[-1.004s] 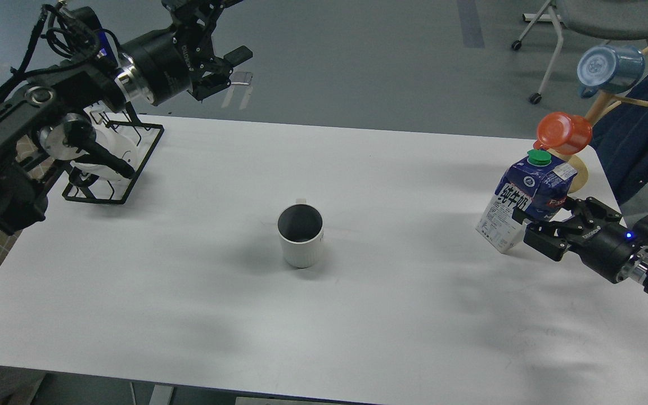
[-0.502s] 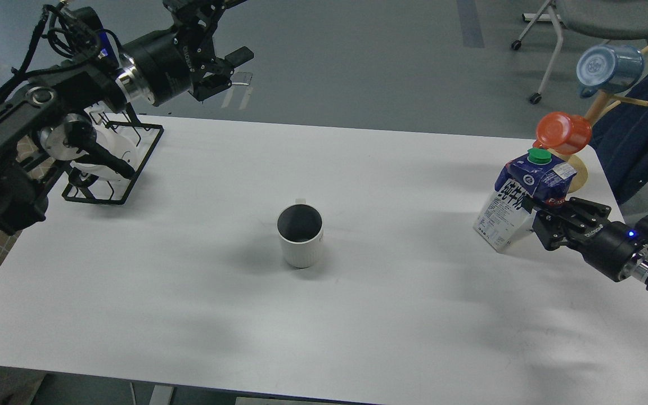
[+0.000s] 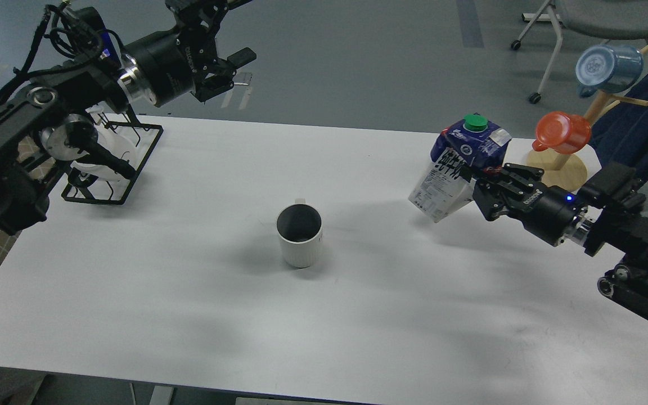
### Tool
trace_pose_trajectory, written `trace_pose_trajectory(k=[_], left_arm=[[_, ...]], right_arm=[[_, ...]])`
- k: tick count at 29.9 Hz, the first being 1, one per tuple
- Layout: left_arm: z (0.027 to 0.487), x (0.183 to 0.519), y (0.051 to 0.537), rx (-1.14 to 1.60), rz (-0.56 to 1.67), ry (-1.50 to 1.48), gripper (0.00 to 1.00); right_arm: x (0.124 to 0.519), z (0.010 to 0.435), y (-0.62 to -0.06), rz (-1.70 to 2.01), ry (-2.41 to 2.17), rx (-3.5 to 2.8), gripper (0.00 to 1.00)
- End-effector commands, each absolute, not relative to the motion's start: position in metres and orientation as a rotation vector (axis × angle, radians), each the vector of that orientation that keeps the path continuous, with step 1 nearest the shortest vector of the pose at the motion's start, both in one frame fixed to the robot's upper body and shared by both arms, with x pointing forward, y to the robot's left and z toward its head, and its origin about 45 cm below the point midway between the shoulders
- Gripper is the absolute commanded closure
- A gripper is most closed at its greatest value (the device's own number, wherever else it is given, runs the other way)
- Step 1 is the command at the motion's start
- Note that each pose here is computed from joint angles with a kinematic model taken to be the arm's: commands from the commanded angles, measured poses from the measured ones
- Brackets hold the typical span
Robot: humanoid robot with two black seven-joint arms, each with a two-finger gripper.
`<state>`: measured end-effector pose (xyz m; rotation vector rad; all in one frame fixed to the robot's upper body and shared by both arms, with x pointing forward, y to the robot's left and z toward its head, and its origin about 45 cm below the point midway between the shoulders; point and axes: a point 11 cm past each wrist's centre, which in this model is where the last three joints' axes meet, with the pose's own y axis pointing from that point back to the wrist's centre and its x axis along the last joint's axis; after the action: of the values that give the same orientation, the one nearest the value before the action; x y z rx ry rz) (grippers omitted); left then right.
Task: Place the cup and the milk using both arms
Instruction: 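Lift the milk carton with the right gripper and carry it beside the cup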
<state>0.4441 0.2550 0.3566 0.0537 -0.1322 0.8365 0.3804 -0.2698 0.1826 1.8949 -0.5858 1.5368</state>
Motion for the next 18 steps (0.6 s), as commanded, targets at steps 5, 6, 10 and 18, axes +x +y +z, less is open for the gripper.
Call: trace_pose_trajectory(k=[5,6,10,18], left_arm=[[0.356,0.444,0.255,0.055,0.836,-0.131,0.02],[0.357,0.444,0.255,0.055,0.837,-0.133,0.02],[0.356,0.444,0.255,0.055,0.835,-0.13,0.02],[0.355,0.444,0.255,0.058,0.834,-0.129,0.02]], right_arm=[[0.384,0.17,-0.219,1.589,-0.487,1.954,1.0],[0.385,0.171,-0.212,1.601,-0.474,1.96,1.0],[0.389,0.168,-0.197,1.627,-0.422,1.958,1.0],[0.386,0.158,-0.167,1.646,-0.372,1.987,1.0]])
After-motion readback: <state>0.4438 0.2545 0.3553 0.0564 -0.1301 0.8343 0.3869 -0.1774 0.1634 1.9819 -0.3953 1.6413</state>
